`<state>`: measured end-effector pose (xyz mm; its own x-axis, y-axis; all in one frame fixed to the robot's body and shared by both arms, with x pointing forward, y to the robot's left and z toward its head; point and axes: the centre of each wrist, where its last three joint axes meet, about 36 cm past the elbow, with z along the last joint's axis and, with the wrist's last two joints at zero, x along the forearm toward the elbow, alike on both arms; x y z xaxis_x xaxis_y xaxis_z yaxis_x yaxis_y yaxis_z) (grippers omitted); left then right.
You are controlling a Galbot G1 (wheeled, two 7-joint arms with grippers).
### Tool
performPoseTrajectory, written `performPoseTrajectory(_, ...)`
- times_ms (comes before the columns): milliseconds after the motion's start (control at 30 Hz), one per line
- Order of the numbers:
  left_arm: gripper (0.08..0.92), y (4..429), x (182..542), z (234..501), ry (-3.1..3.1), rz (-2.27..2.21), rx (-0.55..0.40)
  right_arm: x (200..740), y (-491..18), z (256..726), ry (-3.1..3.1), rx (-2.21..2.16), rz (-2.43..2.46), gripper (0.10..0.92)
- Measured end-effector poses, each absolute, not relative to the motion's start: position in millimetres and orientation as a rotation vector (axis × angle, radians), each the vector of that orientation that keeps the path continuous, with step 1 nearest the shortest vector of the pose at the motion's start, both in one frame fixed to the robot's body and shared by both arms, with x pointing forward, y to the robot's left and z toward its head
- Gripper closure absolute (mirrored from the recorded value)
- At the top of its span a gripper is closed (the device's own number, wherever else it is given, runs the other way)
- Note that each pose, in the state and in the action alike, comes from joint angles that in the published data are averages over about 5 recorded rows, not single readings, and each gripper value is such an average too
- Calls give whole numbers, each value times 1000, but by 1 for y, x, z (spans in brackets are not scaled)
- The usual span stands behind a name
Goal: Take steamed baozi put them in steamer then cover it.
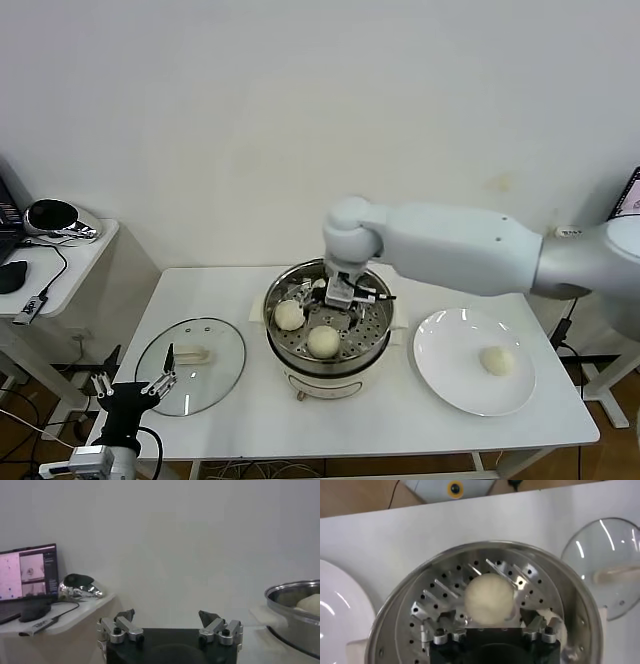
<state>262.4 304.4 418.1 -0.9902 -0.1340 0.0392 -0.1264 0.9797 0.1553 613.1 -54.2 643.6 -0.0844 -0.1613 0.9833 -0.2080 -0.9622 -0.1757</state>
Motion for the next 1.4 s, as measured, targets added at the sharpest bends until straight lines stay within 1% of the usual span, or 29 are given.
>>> performPoseTrajectory(133, 177, 305, 263, 419, -3078, -245, 189, 612, -83, 664, -602, 2018, 2189, 200)
performPoseTrajectory(233, 177, 304, 264, 419, -3079, -250, 173, 608, -113, 672, -760, 1926, 2115, 200)
performPoseTrajectory(400, 177, 302, 266, 418, -3079, -258, 146, 599, -179, 676, -1002, 1748, 1965, 200)
performPoseTrajectory(533, 177, 302, 267, 416, -3074, -266, 132, 592, -237, 670, -1149, 1610, 1841, 200)
performPoseTrajectory(733, 177, 302, 265, 415, -3065, -275, 119, 581, -314, 643, -1291, 1431, 1682, 200)
performPoseTrajectory(967, 177, 302, 263, 415, -3054, -295, 115, 577, -379, 597, -1347, 1276, 1549, 200)
performPoseTrajectory(1200, 177, 306, 261, 417, -3041, -311, 126, 581, -424, 556, -1341, 1162, 1475, 200)
performPoseTrajectory(1400, 177, 306, 260, 416, -3037, -309, 133, 584, -443, 521, -1314, 1110, 1427, 200)
